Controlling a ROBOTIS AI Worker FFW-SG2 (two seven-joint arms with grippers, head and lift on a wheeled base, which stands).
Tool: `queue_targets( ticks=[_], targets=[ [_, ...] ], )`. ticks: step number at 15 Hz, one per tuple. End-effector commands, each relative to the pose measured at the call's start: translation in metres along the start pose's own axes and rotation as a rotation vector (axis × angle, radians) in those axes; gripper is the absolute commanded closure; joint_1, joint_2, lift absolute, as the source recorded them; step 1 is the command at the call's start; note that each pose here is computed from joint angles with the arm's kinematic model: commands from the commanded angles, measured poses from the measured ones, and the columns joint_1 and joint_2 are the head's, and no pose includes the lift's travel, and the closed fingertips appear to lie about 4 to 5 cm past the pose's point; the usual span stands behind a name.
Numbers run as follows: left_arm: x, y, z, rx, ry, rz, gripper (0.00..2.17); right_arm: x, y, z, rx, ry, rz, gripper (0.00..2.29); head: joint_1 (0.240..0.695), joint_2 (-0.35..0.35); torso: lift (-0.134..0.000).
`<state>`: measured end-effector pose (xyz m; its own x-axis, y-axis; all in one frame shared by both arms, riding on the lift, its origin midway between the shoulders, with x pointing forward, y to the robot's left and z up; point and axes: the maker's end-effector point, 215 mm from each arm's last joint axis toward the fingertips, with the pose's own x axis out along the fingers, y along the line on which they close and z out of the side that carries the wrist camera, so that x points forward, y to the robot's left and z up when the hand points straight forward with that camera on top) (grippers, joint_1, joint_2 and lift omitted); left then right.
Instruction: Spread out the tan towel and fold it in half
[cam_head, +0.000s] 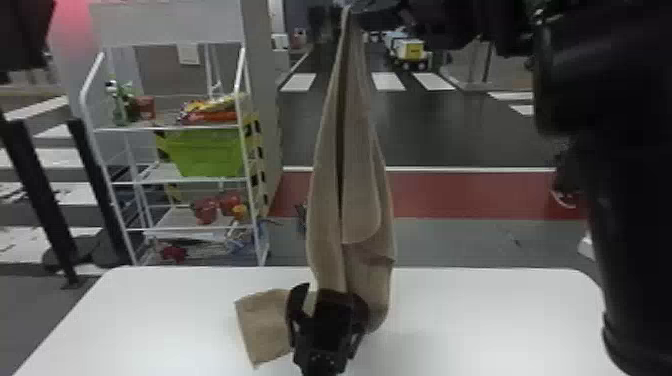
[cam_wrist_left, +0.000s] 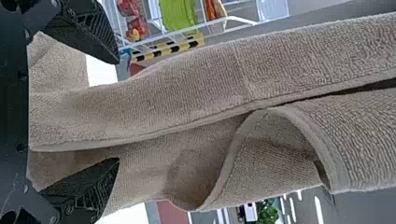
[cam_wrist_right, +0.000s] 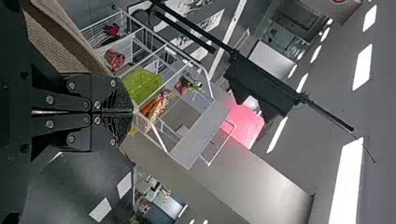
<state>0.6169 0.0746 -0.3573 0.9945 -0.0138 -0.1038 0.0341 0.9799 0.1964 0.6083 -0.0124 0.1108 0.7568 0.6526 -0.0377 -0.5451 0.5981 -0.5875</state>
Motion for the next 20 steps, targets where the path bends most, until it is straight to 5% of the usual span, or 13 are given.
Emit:
queue_targets(
  ticks=[1,3,4,8,14,20],
  targets=[
    [0.002,0.0,0.0,0.004,0.002,0.003,0.55,-0.001,0.004,0.003,-0.003,-0.007,0.001,1.5,0.38,0.055,-0.134],
    [-0.003,0.001,-0.014,0.003,0.029,-0.019,1.21,-0.004,-0.006,0.006,-0.005,-0.009,-0.022,1.5,0.381,0.058,-0.134],
    [-0.008,0.008,-0.022,-0.008,0.051,-0.022,1.37,-0.008,-0.017,0.008,-0.002,-0.012,-0.045,1.5,0.381,0.058,-0.134],
    [-0.042,0.034,-0.001,-0.065,0.033,-0.039,1.37,-0.02,-0.024,0.001,0.035,-0.023,-0.061,1.5,0.385,0.052,-0.134],
    [-0.07,0.136,0.007,-0.121,0.053,0.014,1.37,-0.043,-0.007,-0.014,0.109,-0.072,-0.038,1.5,0.372,0.114,-0.134],
    [-0.087,0.264,0.045,0.004,0.013,0.026,1.37,-0.065,-0.023,-0.058,0.237,-0.081,-0.056,1.5,0.354,0.169,-0.134]
  ],
)
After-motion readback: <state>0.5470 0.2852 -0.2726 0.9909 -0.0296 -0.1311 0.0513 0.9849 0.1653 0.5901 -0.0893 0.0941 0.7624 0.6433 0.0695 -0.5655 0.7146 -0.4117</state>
